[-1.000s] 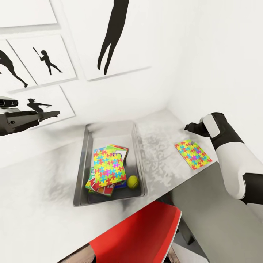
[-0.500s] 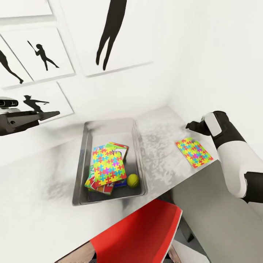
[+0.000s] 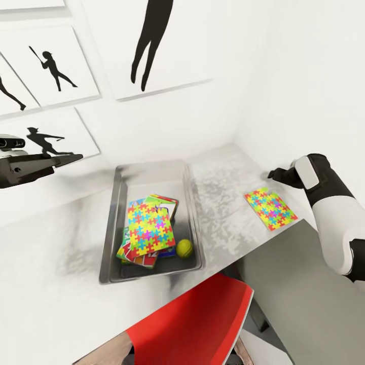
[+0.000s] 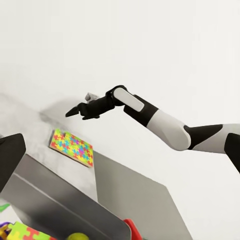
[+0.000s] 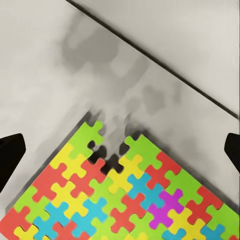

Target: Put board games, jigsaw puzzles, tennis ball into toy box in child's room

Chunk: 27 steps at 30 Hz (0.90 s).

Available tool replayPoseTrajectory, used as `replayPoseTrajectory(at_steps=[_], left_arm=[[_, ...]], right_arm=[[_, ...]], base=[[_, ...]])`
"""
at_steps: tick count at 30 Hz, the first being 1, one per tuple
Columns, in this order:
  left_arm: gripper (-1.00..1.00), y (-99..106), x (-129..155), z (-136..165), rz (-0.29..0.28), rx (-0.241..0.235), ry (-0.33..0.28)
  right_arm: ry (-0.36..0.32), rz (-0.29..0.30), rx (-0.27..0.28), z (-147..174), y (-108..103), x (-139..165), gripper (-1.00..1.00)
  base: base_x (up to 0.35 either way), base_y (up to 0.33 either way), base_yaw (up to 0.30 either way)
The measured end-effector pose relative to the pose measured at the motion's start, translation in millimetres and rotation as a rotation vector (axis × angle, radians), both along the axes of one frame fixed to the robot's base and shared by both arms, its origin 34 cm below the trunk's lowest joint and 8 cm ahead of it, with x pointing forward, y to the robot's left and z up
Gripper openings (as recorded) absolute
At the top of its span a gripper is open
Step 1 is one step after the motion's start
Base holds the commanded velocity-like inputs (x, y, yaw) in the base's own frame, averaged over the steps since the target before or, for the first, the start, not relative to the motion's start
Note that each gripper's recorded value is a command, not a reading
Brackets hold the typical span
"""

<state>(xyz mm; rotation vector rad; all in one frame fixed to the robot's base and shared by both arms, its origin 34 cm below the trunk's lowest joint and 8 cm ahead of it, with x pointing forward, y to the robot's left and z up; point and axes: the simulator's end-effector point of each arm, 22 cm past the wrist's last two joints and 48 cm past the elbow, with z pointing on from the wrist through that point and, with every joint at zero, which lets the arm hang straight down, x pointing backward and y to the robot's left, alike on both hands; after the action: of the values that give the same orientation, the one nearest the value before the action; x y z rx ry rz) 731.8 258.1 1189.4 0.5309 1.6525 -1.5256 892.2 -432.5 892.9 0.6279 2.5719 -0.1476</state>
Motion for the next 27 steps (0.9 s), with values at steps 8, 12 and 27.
replayPoseTrajectory(at_steps=[8,12,27], left_arm=[[1.0,-0.2,2.3,-8.4,0.0,0.0,0.014],[1.0,0.0,3.5,-12.3,0.0,0.001,0.02],[1.0,-0.2,7.5,-27.9,-0.001,0.0,0.045]], right_arm=[[0.013,-0.002,0.001,-10.1,-1.2,-1.8,1.0],[0.02,-0.002,0.002,-15.1,-0.7,-2.4,1.0],[0.027,0.0,0.011,-26.6,1.3,0.6,1.0]], base=[[0.0,0.0,0.0],[0.0,0.0,0.0],[0.0,0.0,0.0]])
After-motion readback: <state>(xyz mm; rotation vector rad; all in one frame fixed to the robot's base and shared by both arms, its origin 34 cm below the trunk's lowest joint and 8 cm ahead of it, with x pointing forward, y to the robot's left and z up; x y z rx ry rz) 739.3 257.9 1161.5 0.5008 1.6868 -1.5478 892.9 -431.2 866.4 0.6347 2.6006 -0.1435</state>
